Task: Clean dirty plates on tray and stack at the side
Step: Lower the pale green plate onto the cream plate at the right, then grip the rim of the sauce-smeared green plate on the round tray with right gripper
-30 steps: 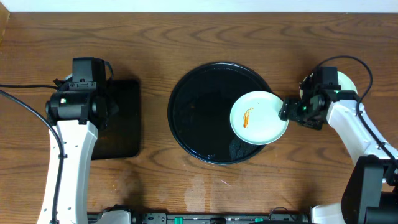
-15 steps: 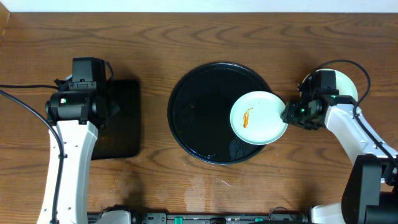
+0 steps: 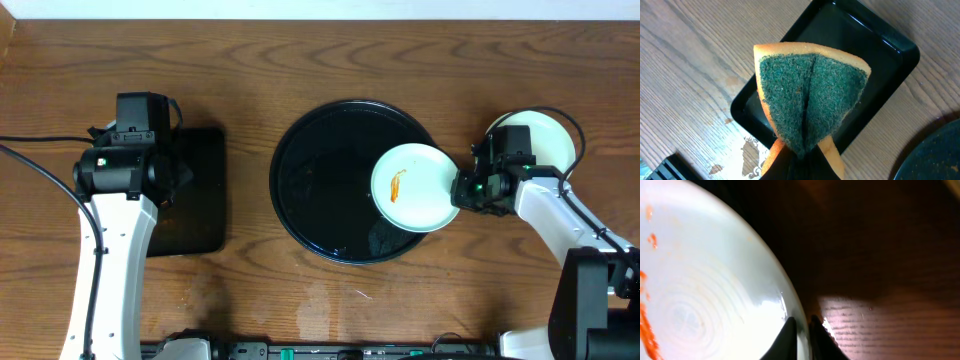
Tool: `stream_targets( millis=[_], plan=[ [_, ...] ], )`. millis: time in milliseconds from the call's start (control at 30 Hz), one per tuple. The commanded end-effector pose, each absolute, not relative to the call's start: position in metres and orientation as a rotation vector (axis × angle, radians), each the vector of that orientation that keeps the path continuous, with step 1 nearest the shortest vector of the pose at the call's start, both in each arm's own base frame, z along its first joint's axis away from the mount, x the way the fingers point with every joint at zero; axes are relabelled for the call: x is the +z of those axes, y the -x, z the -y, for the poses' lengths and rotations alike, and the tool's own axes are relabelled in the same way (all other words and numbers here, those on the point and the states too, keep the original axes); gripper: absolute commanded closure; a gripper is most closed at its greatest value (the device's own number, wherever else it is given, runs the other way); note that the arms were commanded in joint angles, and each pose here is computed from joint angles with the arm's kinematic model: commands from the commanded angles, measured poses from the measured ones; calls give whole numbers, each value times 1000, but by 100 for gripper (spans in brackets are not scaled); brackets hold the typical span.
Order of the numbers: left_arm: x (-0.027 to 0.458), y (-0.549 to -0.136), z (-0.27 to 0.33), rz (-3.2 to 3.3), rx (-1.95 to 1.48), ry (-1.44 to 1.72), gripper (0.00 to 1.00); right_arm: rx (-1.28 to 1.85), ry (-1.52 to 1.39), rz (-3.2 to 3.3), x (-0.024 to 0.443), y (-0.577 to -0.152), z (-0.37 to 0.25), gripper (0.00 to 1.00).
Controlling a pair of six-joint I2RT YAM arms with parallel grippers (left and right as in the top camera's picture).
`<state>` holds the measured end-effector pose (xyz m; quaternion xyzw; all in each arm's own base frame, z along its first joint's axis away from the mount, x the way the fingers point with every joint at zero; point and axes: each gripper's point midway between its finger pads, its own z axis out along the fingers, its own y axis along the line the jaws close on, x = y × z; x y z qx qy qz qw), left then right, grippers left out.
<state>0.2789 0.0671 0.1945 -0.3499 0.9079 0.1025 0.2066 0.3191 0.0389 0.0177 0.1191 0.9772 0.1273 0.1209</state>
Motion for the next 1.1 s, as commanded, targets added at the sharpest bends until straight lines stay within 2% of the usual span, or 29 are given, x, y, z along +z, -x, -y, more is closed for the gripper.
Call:
stream_targets(
  millis=[0,400,533,700,933,1067],
  plan=[
    [190,-276,-69,-2554,305,961,92,371,-332,-2828,26,-324,-40,99],
    [189,-276,-69,-2555,306,961,92,679,-155,-2720,76,-354,-95,99],
    [190,-276,-69,-2555,306,961,92,661,-61,-2691,81,-359,-119,99],
    [189,-276,-68,-2557,299,960,92,439,-79,-2671,76,-366,-122,99],
    [186,-295,-20,-2682,-54,661,92,410,-4,-2590,81,-379,-145,99],
    [187,-297,-2,-2699,-195,618,92,427,-34,-2606,67,-383,-153,99]
  ],
)
